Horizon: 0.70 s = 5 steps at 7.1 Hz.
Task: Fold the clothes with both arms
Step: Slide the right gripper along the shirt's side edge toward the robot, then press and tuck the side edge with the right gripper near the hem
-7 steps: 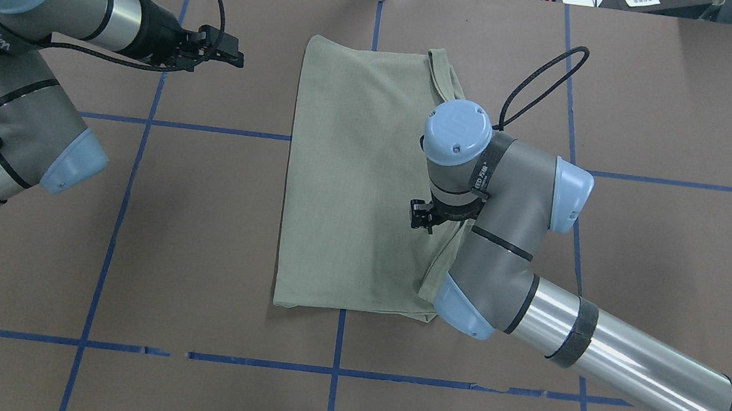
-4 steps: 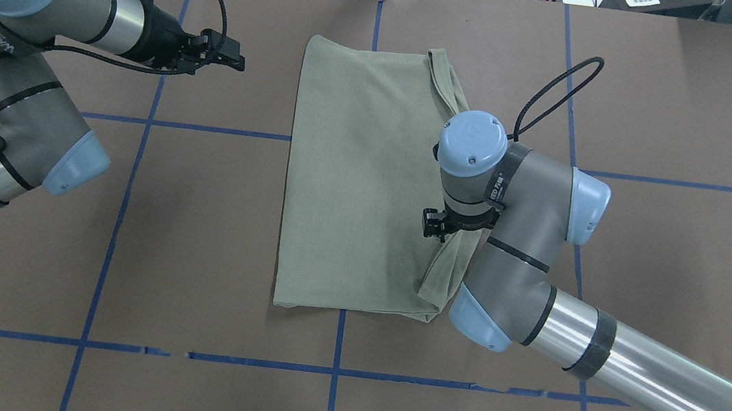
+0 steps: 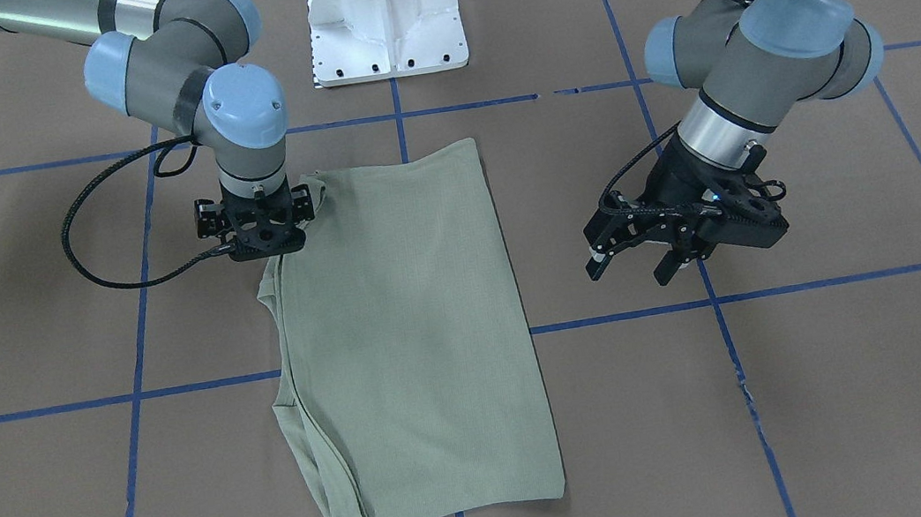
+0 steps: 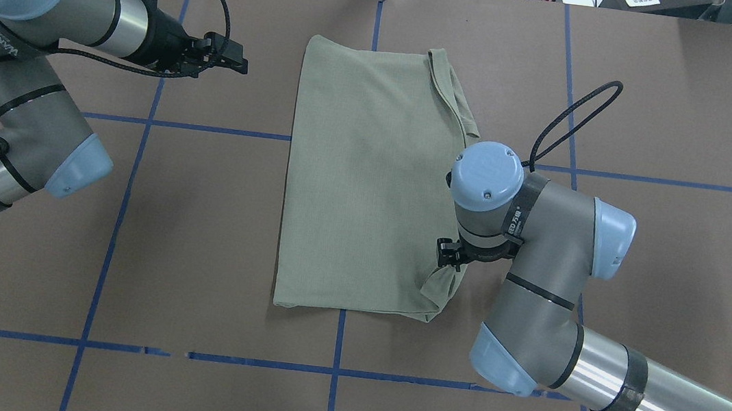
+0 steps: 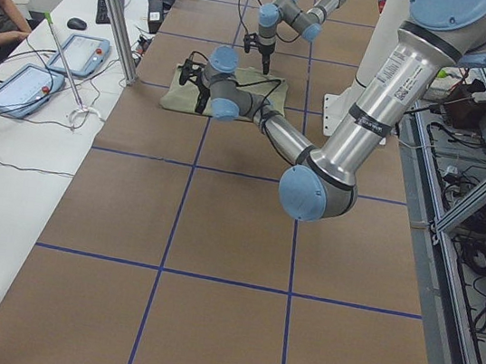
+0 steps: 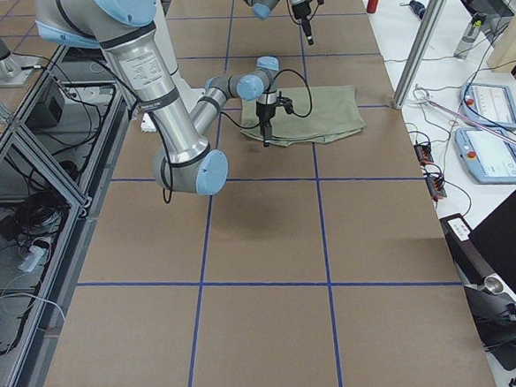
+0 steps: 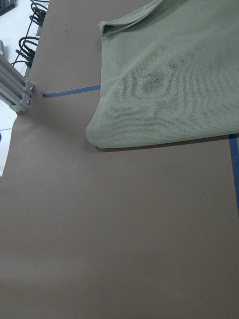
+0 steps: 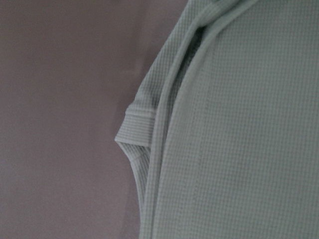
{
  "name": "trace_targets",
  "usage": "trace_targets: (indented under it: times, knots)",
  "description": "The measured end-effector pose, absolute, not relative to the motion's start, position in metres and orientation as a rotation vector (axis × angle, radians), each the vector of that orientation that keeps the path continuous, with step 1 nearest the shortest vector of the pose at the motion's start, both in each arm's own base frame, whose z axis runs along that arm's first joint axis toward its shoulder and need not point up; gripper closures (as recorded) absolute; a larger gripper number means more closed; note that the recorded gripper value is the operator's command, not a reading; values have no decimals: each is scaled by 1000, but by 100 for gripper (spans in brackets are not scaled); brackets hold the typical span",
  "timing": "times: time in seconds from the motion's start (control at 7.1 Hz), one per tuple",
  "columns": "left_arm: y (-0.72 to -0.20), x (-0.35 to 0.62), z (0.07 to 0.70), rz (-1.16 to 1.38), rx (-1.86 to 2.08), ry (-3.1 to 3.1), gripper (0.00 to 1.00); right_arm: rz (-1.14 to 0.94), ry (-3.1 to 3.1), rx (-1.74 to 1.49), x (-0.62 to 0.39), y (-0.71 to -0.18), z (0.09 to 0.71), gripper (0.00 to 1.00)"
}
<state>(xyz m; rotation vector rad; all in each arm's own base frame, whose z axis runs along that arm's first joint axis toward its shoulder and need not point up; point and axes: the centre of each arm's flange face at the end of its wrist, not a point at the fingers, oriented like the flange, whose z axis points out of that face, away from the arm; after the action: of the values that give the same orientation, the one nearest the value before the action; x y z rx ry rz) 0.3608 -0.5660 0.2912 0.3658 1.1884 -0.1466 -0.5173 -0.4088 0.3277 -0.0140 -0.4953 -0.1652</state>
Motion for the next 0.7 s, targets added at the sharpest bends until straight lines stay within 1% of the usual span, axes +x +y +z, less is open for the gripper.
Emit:
trace_targets:
  times: [0.28, 0.7]
  knots:
    - [-565, 361, 290, -146, 365, 1191, 0, -165, -489, -13, -515, -404, 332, 0]
    - [-565, 362, 290, -145, 364, 1190, 0, -160, -533, 12, -505, -409, 309, 0]
